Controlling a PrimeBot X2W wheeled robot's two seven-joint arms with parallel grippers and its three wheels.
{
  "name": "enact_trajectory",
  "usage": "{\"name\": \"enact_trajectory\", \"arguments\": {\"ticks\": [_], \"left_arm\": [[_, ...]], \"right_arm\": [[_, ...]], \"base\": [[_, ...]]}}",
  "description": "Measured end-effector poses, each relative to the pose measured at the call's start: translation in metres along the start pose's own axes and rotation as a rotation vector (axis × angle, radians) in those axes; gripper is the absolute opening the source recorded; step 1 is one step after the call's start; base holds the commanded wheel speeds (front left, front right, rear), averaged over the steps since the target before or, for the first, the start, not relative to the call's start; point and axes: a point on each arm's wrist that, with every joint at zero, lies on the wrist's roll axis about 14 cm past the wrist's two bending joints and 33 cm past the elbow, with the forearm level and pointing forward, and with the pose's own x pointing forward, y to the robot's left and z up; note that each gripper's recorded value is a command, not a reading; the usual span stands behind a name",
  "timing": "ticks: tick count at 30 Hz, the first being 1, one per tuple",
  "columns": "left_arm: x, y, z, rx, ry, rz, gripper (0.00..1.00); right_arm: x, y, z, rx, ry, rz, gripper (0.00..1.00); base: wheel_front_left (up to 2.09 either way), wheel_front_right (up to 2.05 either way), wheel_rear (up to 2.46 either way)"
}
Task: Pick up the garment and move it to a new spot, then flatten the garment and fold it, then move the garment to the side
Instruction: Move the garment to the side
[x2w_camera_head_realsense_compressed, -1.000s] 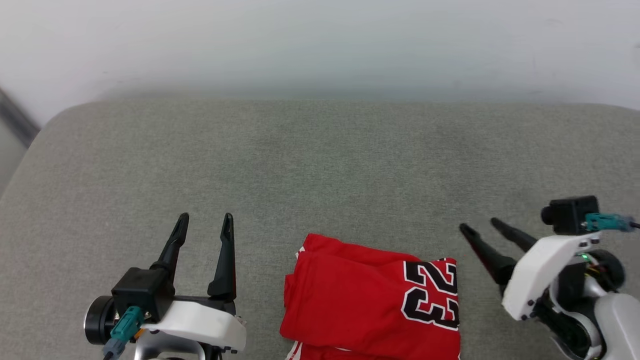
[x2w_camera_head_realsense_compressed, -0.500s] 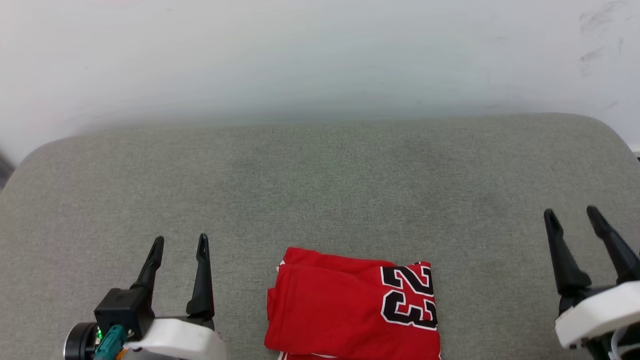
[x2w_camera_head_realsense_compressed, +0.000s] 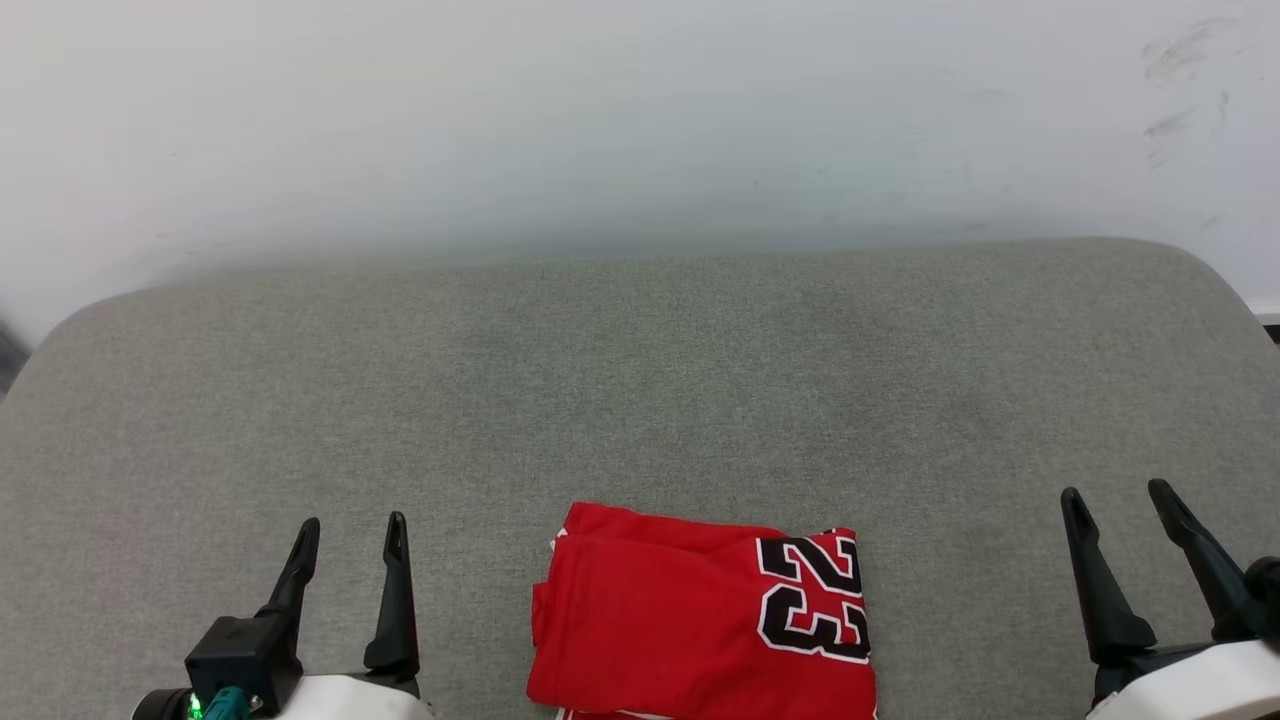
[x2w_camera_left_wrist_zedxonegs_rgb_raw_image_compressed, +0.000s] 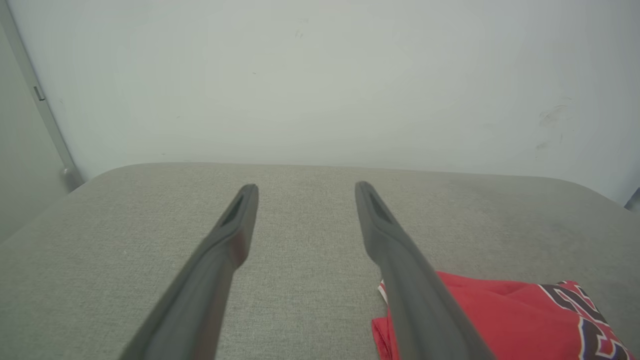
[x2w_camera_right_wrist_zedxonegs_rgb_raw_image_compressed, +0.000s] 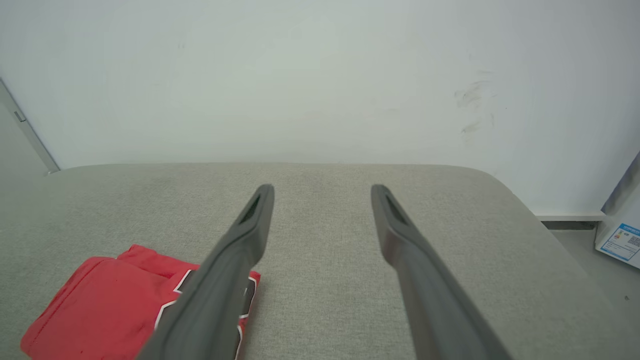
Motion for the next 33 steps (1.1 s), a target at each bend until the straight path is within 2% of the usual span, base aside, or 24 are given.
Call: {"name": "enact_trajectory", "arguments": {"ticks": [8,13,20,24,28,31,32,33], "left_arm": [[0.001,0.004,-0.004,-0.013,0.002,0.013,1.00],[0.004,0.007,-0.004,-0.023,-0.005,0.028,1.00],[0.010,0.015,0.001,-0.043,-0.035,0.063,1.00],[0.013,0.021,0.004,-0.048,-0.052,0.080,1.00],[0.017,0.027,0.003,-0.049,-0.057,0.097,1.00],[0.020,0.033,-0.004,-0.047,-0.043,0.117,1.00],[0.021,0.041,-0.012,-0.047,-0.019,0.143,1.00],[0.022,0.043,-0.015,-0.047,-0.013,0.148,1.00]], "right_arm": [[0.005,0.003,0.003,0.001,-0.011,0.003,1.00],[0.008,-0.006,-0.007,0.064,0.034,-0.020,1.00],[0.020,-0.049,-0.054,0.269,0.264,-0.074,1.00],[0.022,-0.042,-0.098,0.422,0.495,-0.019,1.00],[0.018,-0.018,-0.141,0.583,0.706,0.040,1.00],[0.014,0.032,-0.168,0.737,0.853,0.146,1.00],[0.016,0.071,-0.179,0.850,0.940,0.240,1.00],[0.018,0.079,-0.181,0.877,0.951,0.259,1.00]], "base": [[0.00,0.00,0.00],[0.00,0.00,0.00],[0.00,0.00,0.00],[0.00,0.00,0.00],[0.00,0.00,0.00],[0.00,0.00,0.00],[0.00,0.00,0.00],[0.00,0.00,0.00]]}}
